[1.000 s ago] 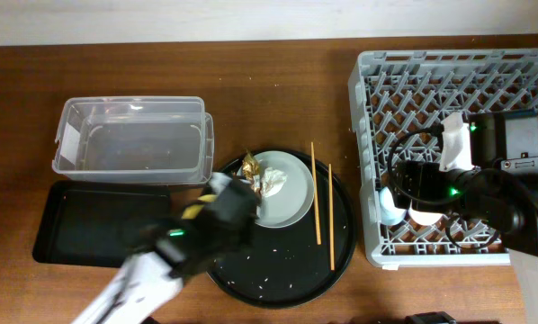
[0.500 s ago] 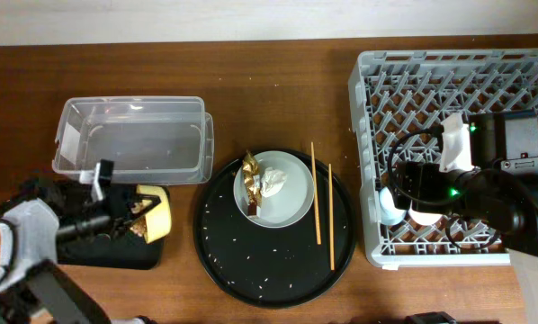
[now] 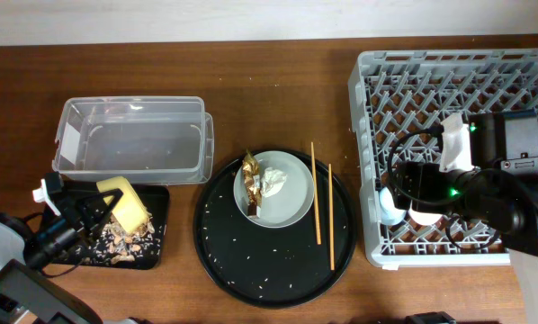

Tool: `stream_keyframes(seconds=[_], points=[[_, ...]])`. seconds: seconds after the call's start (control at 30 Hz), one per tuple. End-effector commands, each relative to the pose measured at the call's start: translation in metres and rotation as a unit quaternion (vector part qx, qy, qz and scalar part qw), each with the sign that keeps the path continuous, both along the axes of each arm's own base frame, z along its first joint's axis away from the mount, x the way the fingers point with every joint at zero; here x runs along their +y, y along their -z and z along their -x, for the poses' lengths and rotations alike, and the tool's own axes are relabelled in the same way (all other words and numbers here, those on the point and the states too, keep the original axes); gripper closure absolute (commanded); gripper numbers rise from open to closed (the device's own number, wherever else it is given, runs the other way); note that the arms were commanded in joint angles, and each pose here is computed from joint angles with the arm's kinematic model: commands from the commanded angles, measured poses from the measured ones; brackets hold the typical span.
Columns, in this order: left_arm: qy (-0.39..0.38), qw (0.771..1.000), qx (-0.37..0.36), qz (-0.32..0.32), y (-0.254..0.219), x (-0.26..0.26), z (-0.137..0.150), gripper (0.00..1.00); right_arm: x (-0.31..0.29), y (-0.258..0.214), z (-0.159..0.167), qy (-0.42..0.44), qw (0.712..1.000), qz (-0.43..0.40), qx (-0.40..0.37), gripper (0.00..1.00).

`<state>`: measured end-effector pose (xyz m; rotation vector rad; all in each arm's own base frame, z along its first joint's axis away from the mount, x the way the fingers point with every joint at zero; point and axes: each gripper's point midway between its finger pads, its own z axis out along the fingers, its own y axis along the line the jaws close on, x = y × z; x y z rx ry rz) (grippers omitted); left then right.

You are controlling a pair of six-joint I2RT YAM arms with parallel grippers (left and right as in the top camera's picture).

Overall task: Sort waste into correct bins and load items into the dishwasher rack
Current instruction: 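Grasp the yellow bowl with the left gripper and lift it, then tip the yellow bowl's food scraps onto the black baking tray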

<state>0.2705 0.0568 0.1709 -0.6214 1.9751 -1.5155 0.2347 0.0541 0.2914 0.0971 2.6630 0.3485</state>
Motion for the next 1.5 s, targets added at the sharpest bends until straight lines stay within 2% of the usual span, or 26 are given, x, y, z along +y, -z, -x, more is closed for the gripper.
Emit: stream_keyframes(seconds=[0.0,0.03,0.07,0.1,0.13,0.23,0.3,0.33,0.53,0.57,0.6,0.67,0.77,0.8,0.87,0.97,1.0,1.03,1.1,1.17,1.27,1.4,1.47], points=[[0.001,0.999,-0.032,-0.005,-0.007,-0.001,0.000,1.00,0.003,-0.002,0.001,-0.004,1.000,-0.006,-0.002,0.17],[0.006,0.999,-0.041,-0.020,-0.005,-0.001,0.001,1.00,0.003,-0.002,0.001,-0.004,1.000,-0.006,-0.002,0.16],[0.008,1.000,-0.019,-0.001,-0.006,-0.006,0.005,1.00,0.003,-0.002,0.001,-0.004,1.000,-0.006,-0.002,0.16],[0.011,0.999,-0.036,0.002,-0.016,-0.011,0.009,1.00,0.003,-0.002,0.001,-0.004,1.000,-0.006,-0.002,0.16],[0.019,0.996,-0.078,-0.034,-0.018,-0.012,0.009,1.00,0.003,-0.002,0.001,-0.004,1.000,-0.006,-0.002,0.16],[0.039,0.998,-0.041,-0.018,-0.016,-0.021,0.019,1.00,0.003,-0.002,0.001,-0.004,1.000,-0.006,-0.002,0.16],[0.053,0.992,-0.093,-0.068,-0.016,-0.021,0.019,1.00,0.003,-0.002,0.001,-0.004,1.000,-0.007,-0.002,0.16],[0.050,0.996,-0.065,-0.046,-0.014,-0.021,0.020,1.00,0.003,-0.002,0.001,-0.004,1.000,-0.007,-0.002,0.16],[0.046,0.995,-0.077,-0.052,-0.014,-0.019,0.017,1.00,0.003,-0.002,0.001,-0.004,1.000,-0.007,-0.002,0.16],[0.037,0.997,-0.058,-0.024,-0.019,-0.020,0.018,1.00,0.003,-0.002,0.001,-0.004,1.000,-0.007,-0.001,0.16],[0.033,0.993,-0.104,-0.051,-0.023,-0.018,0.015,1.00,0.003,-0.002,0.001,-0.004,1.000,-0.006,-0.001,0.16],[0.036,0.996,-0.075,-0.030,-0.022,-0.020,0.017,1.00,0.003,-0.002,0.001,-0.004,1.000,-0.006,-0.001,0.16],[0.046,0.996,-0.071,-0.035,-0.024,-0.025,0.021,1.00,0.003,-0.001,0.003,-0.004,1.000,-0.006,0.002,0.16],[0.066,0.984,-0.132,-0.098,-0.024,-0.027,0.023,1.00,0.003,-0.001,0.004,-0.004,1.000,-0.006,0.004,0.16],[0.050,0.992,-0.101,-0.059,-0.029,-0.027,0.021,1.00,0.003,0.000,0.004,-0.004,1.000,-0.006,0.005,0.16],[0.066,0.983,-0.137,-0.105,-0.027,-0.029,0.021,1.00,0.003,0.000,0.004,-0.005,1.000,-0.005,0.005,0.16],[0.066,0.989,-0.106,-0.075,-0.030,-0.033,0.024,1.00,0.003,0.000,0.004,-0.006,1.000,-0.004,0.005,0.16],[0.072,0.989,-0.103,-0.076,-0.030,-0.037,0.026,1.00,0.003,0.000,0.004,-0.010,1.000,-0.003,0.004,0.15],[0.127,0.973,-0.130,-0.140,-0.042,-0.061,0.040,1.00,0.003,0.000,0.004,-0.014,1.000,-0.001,0.003,0.15],[0.137,0.967,-0.119,-0.177,-0.051,-0.067,0.049,1.00,0.003,0.000,0.004,-0.014,1.000,-0.001,0.003,0.16],[0.097,0.961,-0.002,-0.260,-0.040,-0.052,0.057,1.00,0.003,0.000,0.004,-0.014,1.000,-0.001,0.003,0.15],[0.055,0.923,0.054,-0.376,-0.043,-0.059,0.077,1.00,0.003,0.000,0.004,-0.014,1.000,-0.001,0.003,0.15],[0.071,0.903,0.043,-0.423,-0.046,-0.074,0.085,1.00,0.003,0.000,0.004,-0.014,1.000,-0.001,0.003,0.15]])
